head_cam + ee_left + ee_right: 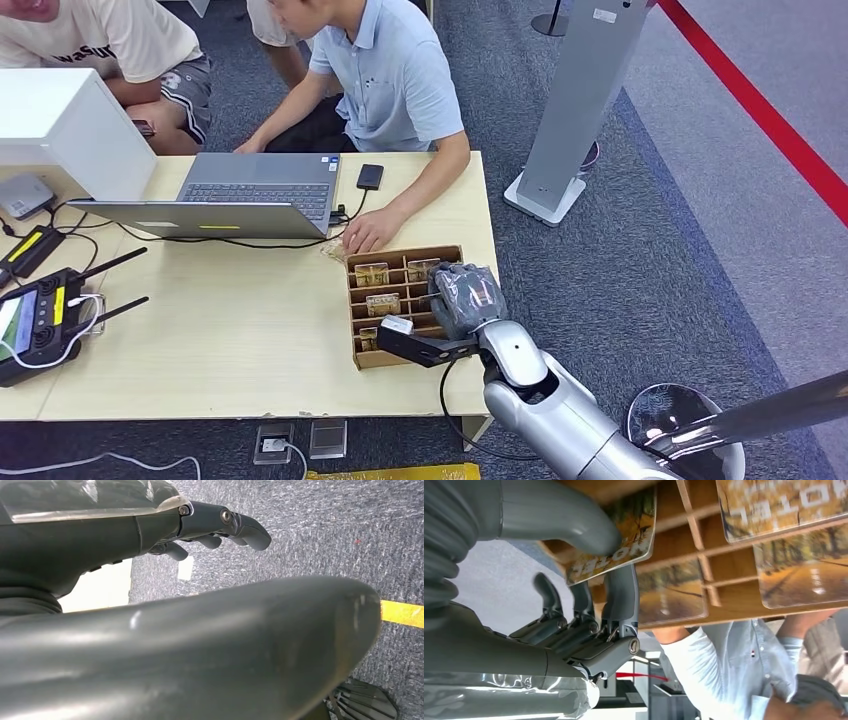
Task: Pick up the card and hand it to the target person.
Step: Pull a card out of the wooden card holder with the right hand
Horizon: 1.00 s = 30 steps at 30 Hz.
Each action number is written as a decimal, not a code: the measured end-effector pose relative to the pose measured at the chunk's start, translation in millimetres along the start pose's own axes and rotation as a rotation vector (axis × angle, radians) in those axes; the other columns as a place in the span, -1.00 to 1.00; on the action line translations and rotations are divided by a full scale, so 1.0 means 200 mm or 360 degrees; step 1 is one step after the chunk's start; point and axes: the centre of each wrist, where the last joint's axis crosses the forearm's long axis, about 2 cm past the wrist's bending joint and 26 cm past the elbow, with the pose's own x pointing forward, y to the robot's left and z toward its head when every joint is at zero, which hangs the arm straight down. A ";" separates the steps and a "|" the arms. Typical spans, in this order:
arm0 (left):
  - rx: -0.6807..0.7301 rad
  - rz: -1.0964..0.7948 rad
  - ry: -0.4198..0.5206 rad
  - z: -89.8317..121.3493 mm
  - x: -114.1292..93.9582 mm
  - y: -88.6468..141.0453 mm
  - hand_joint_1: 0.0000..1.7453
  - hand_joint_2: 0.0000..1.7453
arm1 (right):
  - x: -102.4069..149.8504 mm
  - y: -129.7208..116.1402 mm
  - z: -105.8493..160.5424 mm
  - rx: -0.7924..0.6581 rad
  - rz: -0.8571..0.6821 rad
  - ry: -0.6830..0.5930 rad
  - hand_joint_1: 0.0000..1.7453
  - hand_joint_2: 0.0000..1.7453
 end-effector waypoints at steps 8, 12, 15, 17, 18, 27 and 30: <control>-0.0010 -0.0015 -0.0012 0.00 0.00 0.00 -1.00 -1.00 | -0.01 0.00 0.00 -0.0016 -0.0008 0.0008 0.89 1.00; -0.0012 -0.0021 -0.0017 0.00 0.00 0.00 -1.00 -1.00 | -0.02 -0.01 0.01 -0.0040 -0.0017 0.0005 0.98 1.00; -0.0015 -0.0024 -0.0019 0.00 0.00 0.00 -1.00 -1.00 | -0.01 -0.03 0.01 -0.0066 -0.0027 -0.0006 1.00 1.00; -0.0018 -0.0027 -0.0024 0.00 0.00 0.00 -1.00 -1.00 | -0.01 -0.05 0.02 -0.0098 -0.0040 -0.0020 1.00 1.00; -0.0019 -0.0028 -0.0027 0.00 0.00 0.00 -1.00 -1.00 | 0.00 -0.07 0.02 -0.0118 -0.0049 -0.0029 1.00 1.00; -0.0013 -0.0046 -0.0046 0.00 0.00 0.01 -1.00 -1.00 | 0.02 -0.30 0.05 -0.0434 -0.0192 -0.0164 1.00 1.00; -0.0008 -0.0055 -0.0053 -0.01 0.00 0.01 -1.00 -1.00 | 0.02 -0.41 0.05 -0.0569 -0.0222 -0.0224 1.00 1.00</control>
